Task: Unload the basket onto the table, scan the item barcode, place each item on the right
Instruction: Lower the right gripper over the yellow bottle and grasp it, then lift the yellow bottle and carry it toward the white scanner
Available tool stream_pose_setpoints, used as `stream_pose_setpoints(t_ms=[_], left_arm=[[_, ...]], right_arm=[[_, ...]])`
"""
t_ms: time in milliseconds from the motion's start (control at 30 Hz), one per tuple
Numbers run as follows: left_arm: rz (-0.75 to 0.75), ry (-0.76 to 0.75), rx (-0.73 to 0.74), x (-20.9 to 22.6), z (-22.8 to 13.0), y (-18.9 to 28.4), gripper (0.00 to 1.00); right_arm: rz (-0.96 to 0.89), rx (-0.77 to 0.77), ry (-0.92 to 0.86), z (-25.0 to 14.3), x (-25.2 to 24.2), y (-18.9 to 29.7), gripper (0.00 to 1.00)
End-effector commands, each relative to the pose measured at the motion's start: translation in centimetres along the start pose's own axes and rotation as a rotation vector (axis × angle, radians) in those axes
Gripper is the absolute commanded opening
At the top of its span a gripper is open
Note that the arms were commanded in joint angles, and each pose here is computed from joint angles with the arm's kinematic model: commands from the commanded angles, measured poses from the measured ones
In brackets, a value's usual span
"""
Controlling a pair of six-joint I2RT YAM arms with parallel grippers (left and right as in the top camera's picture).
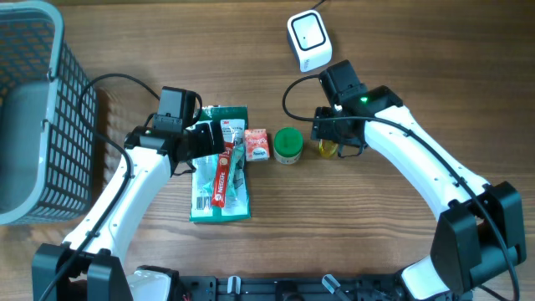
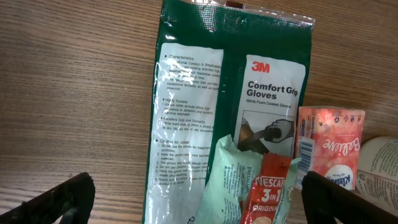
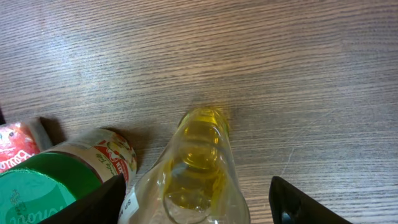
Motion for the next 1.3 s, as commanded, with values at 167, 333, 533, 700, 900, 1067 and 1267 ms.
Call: stream_pose_setpoints(t_ms=[167, 333, 533, 700, 900, 1067, 1267], left_arm=[[-0.012, 0.015, -0.033, -0.26, 0.62, 0.8, 1.0], [-0.012, 0.016, -0.033, -0.26, 0.62, 0.8, 1.0], [-0.012, 0.016, -0.033, -0.26, 0.62, 0.8, 1.0], [-0.012, 0.015, -0.033, -0.26, 0.62, 0.8, 1.0], [-0.012, 0.015, -0.033, -0.26, 0.62, 0.8, 1.0], [-0.012, 0.015, -0.033, -0.26, 0.62, 0.8, 1.0], [-0.012, 0.015, -0.033, -0.26, 0.62, 0.8, 1.0]], right_arm=[[-0.001, -0.037, -0.034, 0.86, 0.08, 1.1, 0.74], [-0.007, -0.015, -0.153, 0.48, -0.03, 1.09, 0.64], [-0.009, -0.012, -0.127, 0.44, -0.05, 1.08, 0.54], [-0.01, -0.013, 0.147, 0.47, -0.04, 1.05, 0.46], [-0.014, 0.003, 0.235, 0.21, -0.12, 1.02, 0.73], [-0.017, -0.002, 0.177, 0.28, -0.15, 1.02, 0.78], [-0.02, -0.016, 0.097, 0.48, -0.14, 1.02, 0.47]])
Point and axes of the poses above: each gripper's point midway between its finger pads, its own y axis back along the fingers, its own x axis along the line the jaws close on, z = x × y, the point moved 8 cm from there along y, back along the fingers, and after that the axes turned 15 degrees about y, right-handed, at the moved point
